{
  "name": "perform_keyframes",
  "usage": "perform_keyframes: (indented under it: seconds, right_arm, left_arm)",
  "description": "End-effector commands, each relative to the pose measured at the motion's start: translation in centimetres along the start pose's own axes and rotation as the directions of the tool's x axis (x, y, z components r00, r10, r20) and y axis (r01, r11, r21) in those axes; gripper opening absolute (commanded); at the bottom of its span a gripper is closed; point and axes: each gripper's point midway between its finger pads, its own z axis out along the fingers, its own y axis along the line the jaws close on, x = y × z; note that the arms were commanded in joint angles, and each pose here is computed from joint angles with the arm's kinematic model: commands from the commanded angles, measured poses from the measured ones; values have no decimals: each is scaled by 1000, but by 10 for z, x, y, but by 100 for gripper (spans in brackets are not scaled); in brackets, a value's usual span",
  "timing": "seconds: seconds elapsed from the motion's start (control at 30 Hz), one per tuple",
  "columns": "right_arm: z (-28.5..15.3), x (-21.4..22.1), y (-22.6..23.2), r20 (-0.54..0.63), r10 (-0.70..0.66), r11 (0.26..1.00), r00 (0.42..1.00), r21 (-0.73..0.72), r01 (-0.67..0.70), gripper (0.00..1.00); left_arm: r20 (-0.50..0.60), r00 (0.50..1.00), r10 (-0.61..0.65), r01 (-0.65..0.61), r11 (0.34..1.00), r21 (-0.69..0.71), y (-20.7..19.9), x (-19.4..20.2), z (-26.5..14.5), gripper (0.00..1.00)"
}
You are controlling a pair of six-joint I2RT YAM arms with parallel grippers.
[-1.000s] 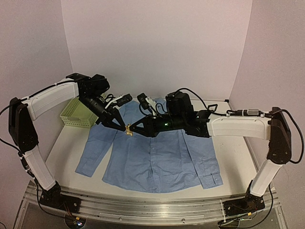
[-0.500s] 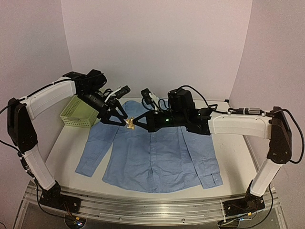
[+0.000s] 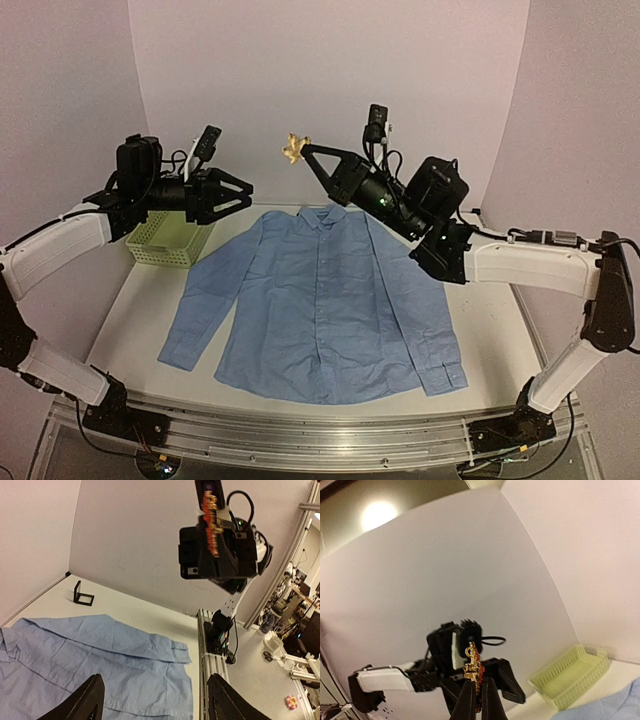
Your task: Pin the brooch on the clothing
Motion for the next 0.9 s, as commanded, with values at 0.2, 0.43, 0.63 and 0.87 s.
perform_keyframes:
  seconds: [0.2, 0.43, 0.63, 0.87]
  right_arm:
    - [5, -35, 41, 246, -23, 986, 969, -152, 62, 0]
    - [5, -31, 42, 250, -41, 987, 967, -141, 78, 0]
    - [8, -23, 41, 241, -45, 988, 970, -135, 79, 0]
    - [7, -24, 38, 248, -63, 989, 967, -113, 93, 0]
  left_arm:
    - [254, 967, 37, -72, 989, 131, -49, -69, 30, 71]
    - [276, 960, 38, -87, 982, 167, -56, -75, 39, 55]
    - [311, 950, 29, -84, 983, 165, -58, -86, 45, 53]
    - [325, 944, 60, -129, 973, 194, -69, -87, 45, 55]
